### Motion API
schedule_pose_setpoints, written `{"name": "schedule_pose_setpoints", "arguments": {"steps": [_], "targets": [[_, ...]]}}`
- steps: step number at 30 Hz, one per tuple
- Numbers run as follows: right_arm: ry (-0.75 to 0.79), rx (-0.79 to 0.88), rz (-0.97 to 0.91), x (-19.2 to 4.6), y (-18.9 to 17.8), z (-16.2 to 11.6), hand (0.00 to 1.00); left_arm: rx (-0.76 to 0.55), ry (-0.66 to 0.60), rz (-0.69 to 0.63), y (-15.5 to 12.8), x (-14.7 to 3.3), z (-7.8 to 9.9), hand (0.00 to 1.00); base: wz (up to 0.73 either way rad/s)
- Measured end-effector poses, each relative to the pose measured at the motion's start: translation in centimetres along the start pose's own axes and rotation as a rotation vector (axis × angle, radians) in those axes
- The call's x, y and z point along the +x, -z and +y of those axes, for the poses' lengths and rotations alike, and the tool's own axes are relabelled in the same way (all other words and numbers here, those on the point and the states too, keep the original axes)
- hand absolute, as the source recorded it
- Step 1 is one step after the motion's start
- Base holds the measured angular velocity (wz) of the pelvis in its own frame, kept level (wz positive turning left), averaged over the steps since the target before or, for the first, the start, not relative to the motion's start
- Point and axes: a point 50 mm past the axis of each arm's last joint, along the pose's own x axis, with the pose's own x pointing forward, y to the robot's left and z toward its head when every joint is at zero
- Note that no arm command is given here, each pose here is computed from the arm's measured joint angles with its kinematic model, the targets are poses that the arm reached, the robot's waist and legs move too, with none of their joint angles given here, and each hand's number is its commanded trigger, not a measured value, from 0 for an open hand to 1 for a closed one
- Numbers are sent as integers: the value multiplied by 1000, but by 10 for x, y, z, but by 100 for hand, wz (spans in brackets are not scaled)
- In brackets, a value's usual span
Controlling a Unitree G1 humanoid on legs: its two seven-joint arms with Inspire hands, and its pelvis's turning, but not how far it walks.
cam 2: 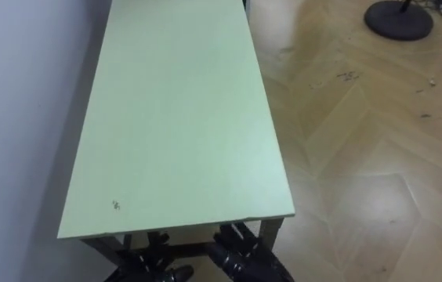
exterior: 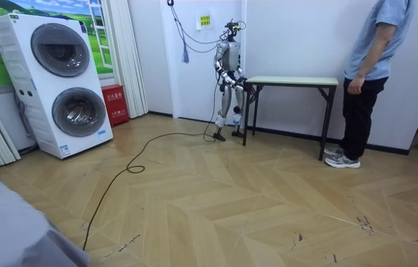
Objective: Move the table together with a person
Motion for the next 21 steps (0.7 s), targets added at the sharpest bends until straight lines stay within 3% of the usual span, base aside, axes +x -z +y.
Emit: {"name": "schedule_pose_setpoints", "arguments": {"steps": [8, 14, 21], "targets": [[212, -219, 229, -13, 22, -36, 0, 79, -151, 72, 7, 2, 25, 0, -4], [397, -190, 296, -24, 31, -59, 0, 72, -276, 96, 11, -2, 41, 0, -1], [587, -106, 365, -43, 53, -76, 0, 23, -460, 180, 37, -22, 62, 0, 0]]}}
